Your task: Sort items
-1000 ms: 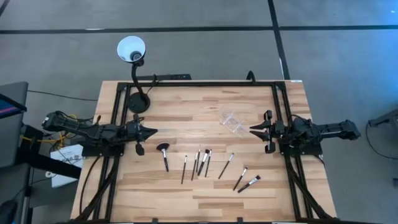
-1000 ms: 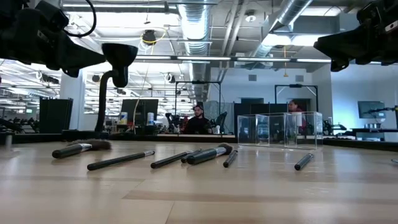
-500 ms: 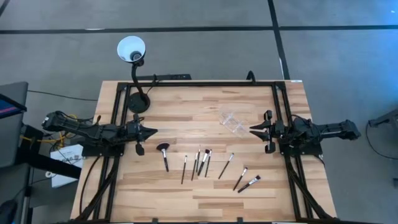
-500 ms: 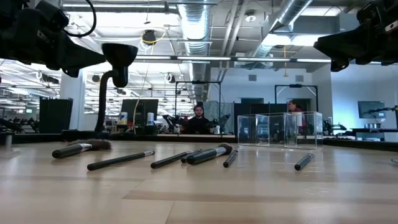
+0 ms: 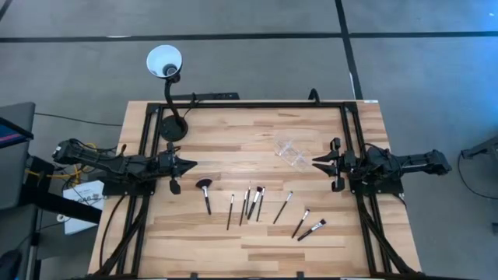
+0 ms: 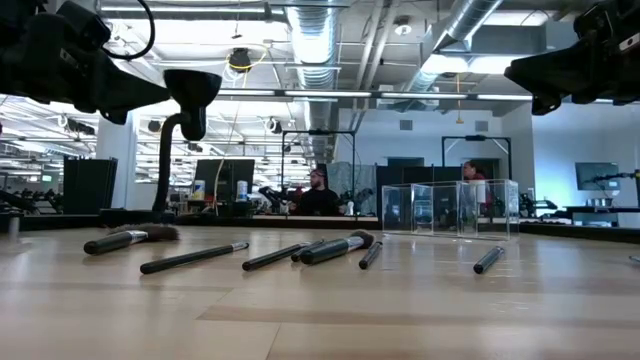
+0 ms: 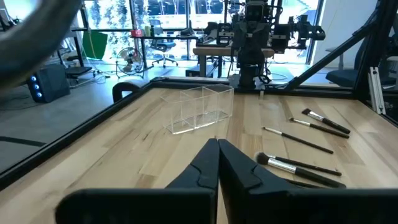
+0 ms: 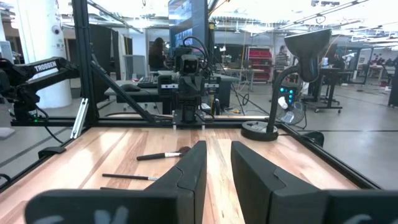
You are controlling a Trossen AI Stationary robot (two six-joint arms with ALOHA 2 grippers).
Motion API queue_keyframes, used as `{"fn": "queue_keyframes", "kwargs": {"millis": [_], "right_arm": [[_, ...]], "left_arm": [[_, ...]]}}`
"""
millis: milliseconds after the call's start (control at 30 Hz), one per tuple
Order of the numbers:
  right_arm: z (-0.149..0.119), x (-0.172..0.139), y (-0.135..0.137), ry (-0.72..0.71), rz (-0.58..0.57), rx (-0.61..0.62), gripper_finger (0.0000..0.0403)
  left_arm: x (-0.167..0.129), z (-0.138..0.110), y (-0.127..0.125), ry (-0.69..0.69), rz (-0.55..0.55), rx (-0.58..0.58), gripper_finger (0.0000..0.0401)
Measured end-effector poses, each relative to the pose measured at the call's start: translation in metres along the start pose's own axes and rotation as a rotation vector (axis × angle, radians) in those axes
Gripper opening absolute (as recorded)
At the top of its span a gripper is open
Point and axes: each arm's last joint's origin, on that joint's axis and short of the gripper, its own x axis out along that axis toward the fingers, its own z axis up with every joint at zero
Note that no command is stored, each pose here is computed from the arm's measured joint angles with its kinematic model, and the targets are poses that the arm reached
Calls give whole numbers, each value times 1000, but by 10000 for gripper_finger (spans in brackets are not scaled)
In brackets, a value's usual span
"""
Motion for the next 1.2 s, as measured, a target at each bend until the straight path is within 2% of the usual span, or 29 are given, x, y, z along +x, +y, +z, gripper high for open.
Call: {"fn": "queue_keyframes", "kwargs": {"millis": [267,567,800,1067,1200], "right_arm": [[0,0,0,0,0,0,65],[0,0,0,0,0,0,65],[0,0,0,0,0,0,65],[0,0,0,0,0,0,65],[0,0,0,0,0,0,65]], "left_arm": [[0,1,0,-14,0,-8,4],[-1,17,1,-164,5,-74,4],[-2,21,3,-199,34,51,4],[2,18,6,-168,79,33,6],[9,30,8,-155,115,47,32]]}}
